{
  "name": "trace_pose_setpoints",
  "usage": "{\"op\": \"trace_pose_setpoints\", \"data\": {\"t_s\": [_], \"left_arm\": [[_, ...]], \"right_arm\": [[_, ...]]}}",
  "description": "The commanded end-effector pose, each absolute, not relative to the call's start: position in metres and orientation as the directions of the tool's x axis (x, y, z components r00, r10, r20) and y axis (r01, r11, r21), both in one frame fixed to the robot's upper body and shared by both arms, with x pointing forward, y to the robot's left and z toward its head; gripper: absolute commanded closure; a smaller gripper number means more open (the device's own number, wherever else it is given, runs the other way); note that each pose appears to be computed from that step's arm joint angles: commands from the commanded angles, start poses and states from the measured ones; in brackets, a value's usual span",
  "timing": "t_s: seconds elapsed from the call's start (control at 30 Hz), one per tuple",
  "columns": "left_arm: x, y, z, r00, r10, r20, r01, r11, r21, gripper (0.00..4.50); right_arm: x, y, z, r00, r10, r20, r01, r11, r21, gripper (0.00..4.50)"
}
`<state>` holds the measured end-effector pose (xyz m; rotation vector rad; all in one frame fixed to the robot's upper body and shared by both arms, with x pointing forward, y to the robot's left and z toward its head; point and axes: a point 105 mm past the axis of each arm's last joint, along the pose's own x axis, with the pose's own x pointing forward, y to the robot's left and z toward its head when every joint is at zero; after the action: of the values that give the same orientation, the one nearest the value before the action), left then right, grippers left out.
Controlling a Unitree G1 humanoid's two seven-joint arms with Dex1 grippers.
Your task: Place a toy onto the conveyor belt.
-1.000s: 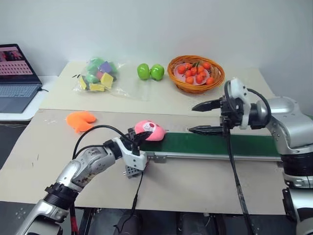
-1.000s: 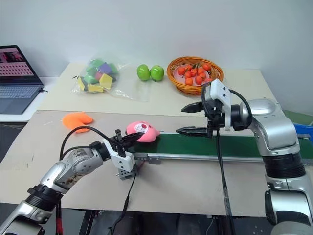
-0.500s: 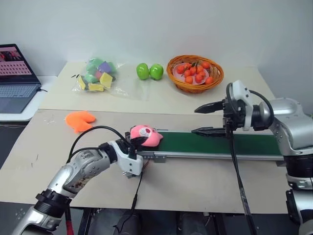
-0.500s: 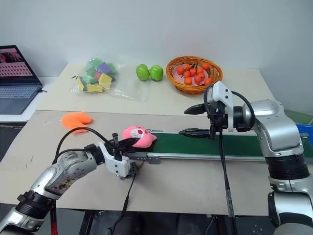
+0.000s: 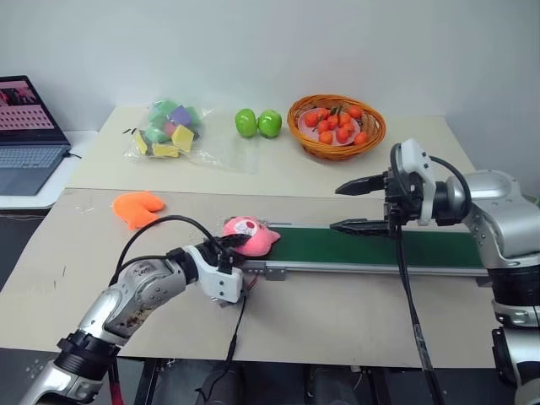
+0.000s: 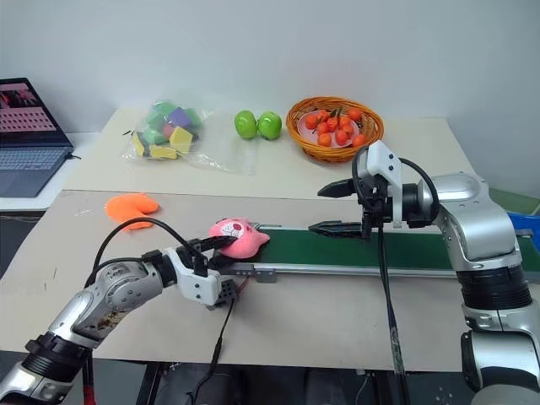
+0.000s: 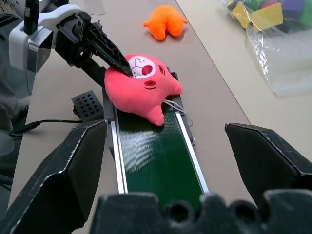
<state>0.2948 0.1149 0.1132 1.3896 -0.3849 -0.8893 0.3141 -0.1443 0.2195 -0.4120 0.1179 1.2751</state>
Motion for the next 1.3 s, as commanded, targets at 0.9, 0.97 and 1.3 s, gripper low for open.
{"op": "trace_pose_setpoints", "data": {"t_s": [0.9, 0.97, 1.3], "left_arm": [[0.306, 0.153, 0.244, 0.533, -0.842, -0.084, 0.844, 0.523, 0.119, 0.02], [0.309, 0.152, 0.254, 0.539, -0.84, -0.057, 0.839, 0.531, 0.117, 0.02], [0.312, 0.145, 0.248, 0.551, -0.828, -0.108, 0.831, 0.531, 0.168, 0.02]], "right_arm": [[0.316, -0.169, 0.249, 0.37, 0.876, -0.309, -0.898, 0.252, -0.361, 0.0], [0.316, -0.171, 0.251, 0.381, 0.873, -0.303, -0.892, 0.262, -0.368, 0.0], [0.314, -0.169, 0.251, 0.414, 0.873, -0.258, -0.876, 0.306, -0.372, 0.0]]}}
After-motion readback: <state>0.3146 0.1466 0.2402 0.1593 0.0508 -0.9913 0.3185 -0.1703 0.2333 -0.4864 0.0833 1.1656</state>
